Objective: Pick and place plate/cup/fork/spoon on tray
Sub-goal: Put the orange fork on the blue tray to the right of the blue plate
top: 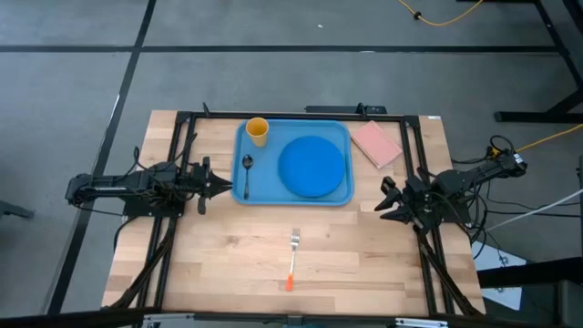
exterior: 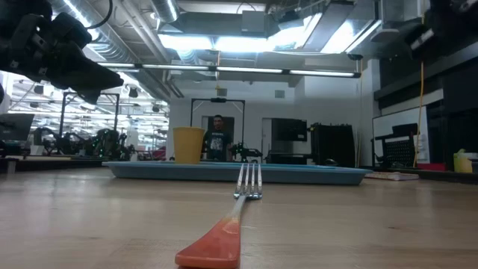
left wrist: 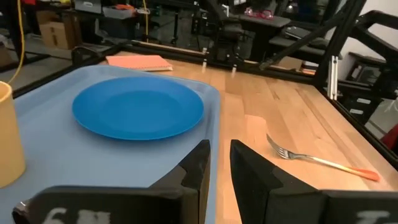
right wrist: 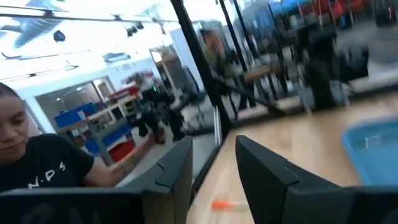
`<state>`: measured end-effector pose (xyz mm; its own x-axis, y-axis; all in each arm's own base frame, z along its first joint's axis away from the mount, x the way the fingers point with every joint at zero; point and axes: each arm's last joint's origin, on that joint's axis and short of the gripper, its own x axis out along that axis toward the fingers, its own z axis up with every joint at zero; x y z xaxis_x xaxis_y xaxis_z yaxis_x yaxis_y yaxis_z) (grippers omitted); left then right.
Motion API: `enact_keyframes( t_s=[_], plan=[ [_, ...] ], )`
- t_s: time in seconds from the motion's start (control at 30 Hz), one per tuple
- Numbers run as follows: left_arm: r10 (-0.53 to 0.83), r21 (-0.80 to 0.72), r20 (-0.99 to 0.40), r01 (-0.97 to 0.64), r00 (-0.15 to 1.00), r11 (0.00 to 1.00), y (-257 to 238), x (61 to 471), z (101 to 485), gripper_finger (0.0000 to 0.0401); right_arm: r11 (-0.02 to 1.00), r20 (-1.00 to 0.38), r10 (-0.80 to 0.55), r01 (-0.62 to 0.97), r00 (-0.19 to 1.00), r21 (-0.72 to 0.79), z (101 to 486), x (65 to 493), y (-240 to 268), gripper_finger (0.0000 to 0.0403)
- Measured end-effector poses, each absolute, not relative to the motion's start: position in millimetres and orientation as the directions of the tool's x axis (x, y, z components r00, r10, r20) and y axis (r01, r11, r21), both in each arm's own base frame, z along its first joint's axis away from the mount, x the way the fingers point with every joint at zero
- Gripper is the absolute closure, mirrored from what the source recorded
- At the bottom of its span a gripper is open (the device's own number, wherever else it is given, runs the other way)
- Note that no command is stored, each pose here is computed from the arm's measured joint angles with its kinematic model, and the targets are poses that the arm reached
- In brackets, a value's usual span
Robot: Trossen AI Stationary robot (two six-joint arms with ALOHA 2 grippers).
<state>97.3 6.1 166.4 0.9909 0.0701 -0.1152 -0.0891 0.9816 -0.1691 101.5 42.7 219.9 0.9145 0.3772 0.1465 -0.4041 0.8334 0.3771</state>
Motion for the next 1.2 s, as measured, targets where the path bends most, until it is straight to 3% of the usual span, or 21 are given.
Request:
enact_keyframes(
  t_s=[0.33,0.57,0.7,0.8,0.93,1.07,1.2],
  plan=[
    [0.065,-0.176,-0.12,-0.086,0.991,0.981,6,98,166,0.0346,0.823,0.382,0.28,-0.425,0.881,0.377,243,97,38,0.0276],
    [0.073,-0.169,-0.12,-0.093,0.99,0.981,6,98,166,0.0346,0.822,0.34,0.226,-0.366,0.913,0.436,242,111,42,0.0276],
    [0.074,-0.169,-0.12,-0.093,0.99,0.981,6,98,166,0.0346,0.843,0.288,0.233,-0.34,0.929,0.417,261,130,50,0.0276],
    [0.074,-0.17,-0.12,-0.093,0.99,0.981,6,98,166,0.0346,0.868,0.192,0.273,-0.327,0.943,0.372,280,154,61,0.0276],
    [0.074,-0.17,-0.12,-0.094,0.99,0.981,6,98,166,0.0346,0.897,-0.103,0.284,-0.227,0.953,0.38,290,194,78,0.0276],
    [0.074,-0.17,-0.12,-0.094,0.99,0.981,6,98,166,0.0346,0.855,-0.386,0.192,0.039,0.902,0.517,287,234,86,0.0276],
    [0.074,-0.169,-0.12,-0.094,0.99,0.981,6,98,166,0.0346,0.752,-0.566,0.133,0.289,0.814,0.593,272,268,92,0.0276]
  ],
)
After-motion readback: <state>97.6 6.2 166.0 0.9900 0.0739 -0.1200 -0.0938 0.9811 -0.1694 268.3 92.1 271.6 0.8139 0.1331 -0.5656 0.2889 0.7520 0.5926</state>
